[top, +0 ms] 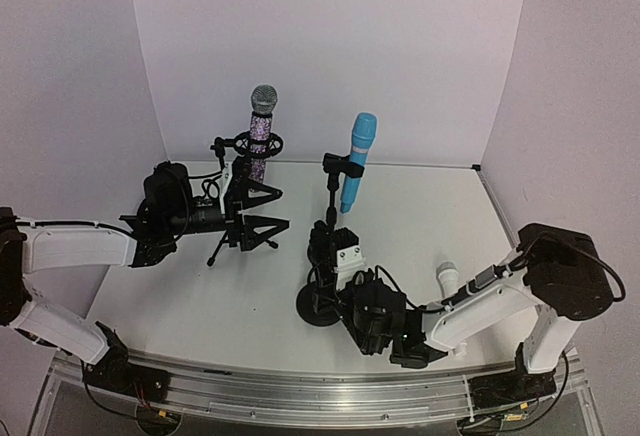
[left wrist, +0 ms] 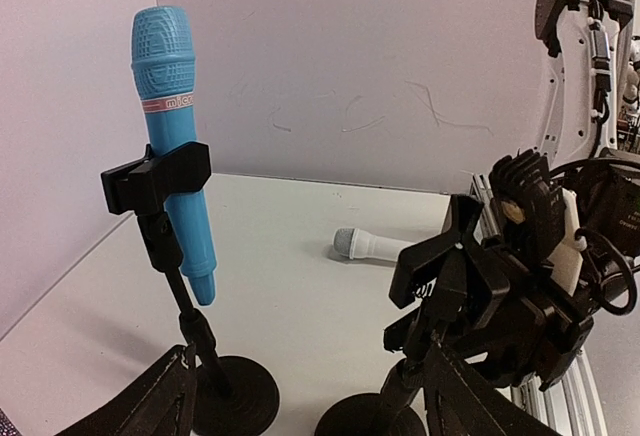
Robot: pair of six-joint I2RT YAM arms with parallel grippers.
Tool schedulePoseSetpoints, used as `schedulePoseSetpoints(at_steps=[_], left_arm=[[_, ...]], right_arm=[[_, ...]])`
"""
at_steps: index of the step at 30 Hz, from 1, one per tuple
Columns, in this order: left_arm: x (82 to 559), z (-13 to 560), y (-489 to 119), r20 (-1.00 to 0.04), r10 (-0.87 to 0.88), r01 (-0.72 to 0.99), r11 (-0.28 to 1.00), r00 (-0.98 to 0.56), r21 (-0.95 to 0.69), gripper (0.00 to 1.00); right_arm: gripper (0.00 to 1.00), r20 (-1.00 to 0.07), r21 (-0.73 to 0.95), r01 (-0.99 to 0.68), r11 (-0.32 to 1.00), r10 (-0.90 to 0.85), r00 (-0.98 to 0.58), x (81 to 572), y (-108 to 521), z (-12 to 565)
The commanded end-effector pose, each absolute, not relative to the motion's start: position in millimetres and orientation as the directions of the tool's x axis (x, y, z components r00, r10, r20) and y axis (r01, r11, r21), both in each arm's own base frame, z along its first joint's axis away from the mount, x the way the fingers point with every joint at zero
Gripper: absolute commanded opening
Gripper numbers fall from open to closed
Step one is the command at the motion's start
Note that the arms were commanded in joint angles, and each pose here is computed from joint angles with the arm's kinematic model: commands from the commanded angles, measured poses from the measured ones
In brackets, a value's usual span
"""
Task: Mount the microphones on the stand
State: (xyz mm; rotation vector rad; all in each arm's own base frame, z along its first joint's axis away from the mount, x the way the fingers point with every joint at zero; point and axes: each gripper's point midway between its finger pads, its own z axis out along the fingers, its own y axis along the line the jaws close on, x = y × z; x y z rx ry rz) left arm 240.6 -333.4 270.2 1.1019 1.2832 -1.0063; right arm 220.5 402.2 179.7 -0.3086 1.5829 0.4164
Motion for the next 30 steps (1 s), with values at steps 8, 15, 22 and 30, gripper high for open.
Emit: schedulePoseSetpoints(at_steps=[8, 15, 22, 30], left_arm=[[237, 286, -331, -0.996, 0.003, 0.977, 0.194, 0.090, 0.089, 0.77], [237, 283, -332, -0.996, 0.011, 0.978, 0.187, 0.092, 0.092, 0.77], [239, 284, -334, -0.996, 0.010, 0.979, 0.182, 0.089, 0.089, 0.77], [238, 284, -335, -0.996, 0.011, 0.981, 0.172, 0.088, 0.088, 0.78]], right_arm=[[0.00, -0.961, 0.255, -0.390, 0.885, 0.277, -0.001, 206, 400, 230], [0.00, -0.979, 0.203, -0.390, 0.898, 0.199, -0.051, 196, 395, 210], [0.00, -0.987, 0.158, -0.382, 0.911, 0.133, -0.092, 196, 394, 176], [0.37, -0.991, 0.112, -0.457, 0.882, 0.066, -0.114, 189, 405, 169]])
